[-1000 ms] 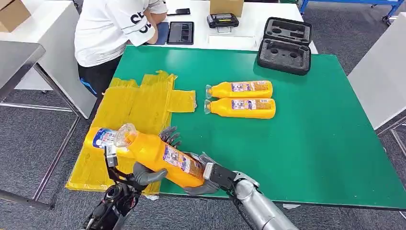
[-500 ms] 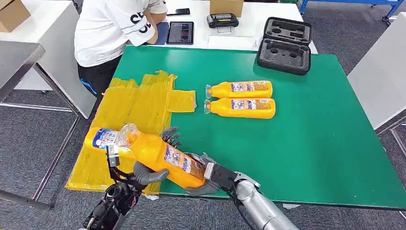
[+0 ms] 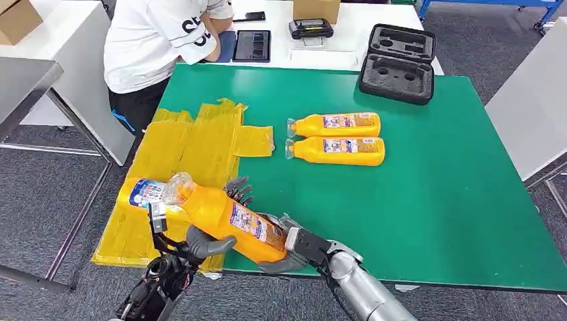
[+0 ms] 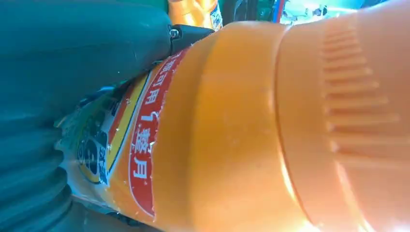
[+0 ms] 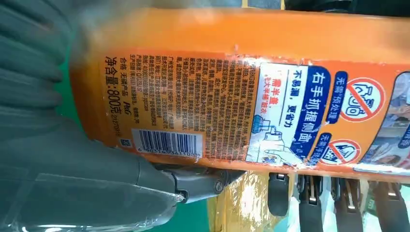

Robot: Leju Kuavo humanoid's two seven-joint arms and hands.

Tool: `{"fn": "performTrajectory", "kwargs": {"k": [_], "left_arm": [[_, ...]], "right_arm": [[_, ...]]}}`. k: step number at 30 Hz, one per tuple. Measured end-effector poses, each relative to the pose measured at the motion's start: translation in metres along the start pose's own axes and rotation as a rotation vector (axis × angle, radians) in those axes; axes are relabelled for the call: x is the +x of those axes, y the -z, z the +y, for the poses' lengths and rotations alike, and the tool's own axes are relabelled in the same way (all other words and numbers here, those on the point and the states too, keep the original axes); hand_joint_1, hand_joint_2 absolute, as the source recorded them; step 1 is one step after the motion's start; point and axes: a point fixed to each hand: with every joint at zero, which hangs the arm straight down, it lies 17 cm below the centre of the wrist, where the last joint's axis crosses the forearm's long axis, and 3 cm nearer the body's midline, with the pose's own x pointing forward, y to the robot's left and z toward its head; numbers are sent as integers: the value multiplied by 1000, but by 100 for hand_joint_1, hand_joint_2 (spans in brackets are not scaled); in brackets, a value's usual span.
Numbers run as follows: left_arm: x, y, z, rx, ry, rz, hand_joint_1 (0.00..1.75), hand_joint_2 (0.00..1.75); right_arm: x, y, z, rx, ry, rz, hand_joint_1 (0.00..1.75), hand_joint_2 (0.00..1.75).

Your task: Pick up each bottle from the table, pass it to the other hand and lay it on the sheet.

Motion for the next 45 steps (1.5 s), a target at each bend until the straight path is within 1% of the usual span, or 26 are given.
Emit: {"fn": "performTrajectory", "kwargs": {"k": [11, 12, 19, 34, 35, 36, 37, 38, 41, 45], "left_arm": [[0, 0, 0, 0, 0, 0, 0, 175], [0, 0, 0, 0, 0, 0, 175, 175], [2, -2, -8, -39, -29, -12, 175, 175], [1, -3, -9, -36, -23, -13, 175, 175], [1, -3, -9, -36, -23, -13, 175, 175], [1, -3, -9, -36, -23, -13, 175, 175], [1, -3, -9, -36, -23, -11, 175, 175], [0, -3, -9, -36, -21, -8, 175, 175], [0, -3, -8, -34, -17, -6, 175, 175], [1, -3, -7, -28, -14, -10, 175, 175]], "right_arm": [[0, 0, 0, 0, 0, 1, 175, 175], [0, 0, 0, 0, 1, 1, 175, 175], [-3, -2, -1, -3, -8, 9, 175, 175], [-7, -3, 3, 11, -11, 19, 173, 175], [-7, -3, 3, 11, -11, 19, 164, 175], [-6, -3, 2, 8, -10, 18, 0, 175], [-5, -2, 1, 2, -6, 14, 0, 175], [-5, -2, 0, -4, -3, 12, 0, 0], [-2, -2, -8, -46, -3, -2, 0, 0], [12, 1, -20, -97, 12, -50, 0, 0]]}}
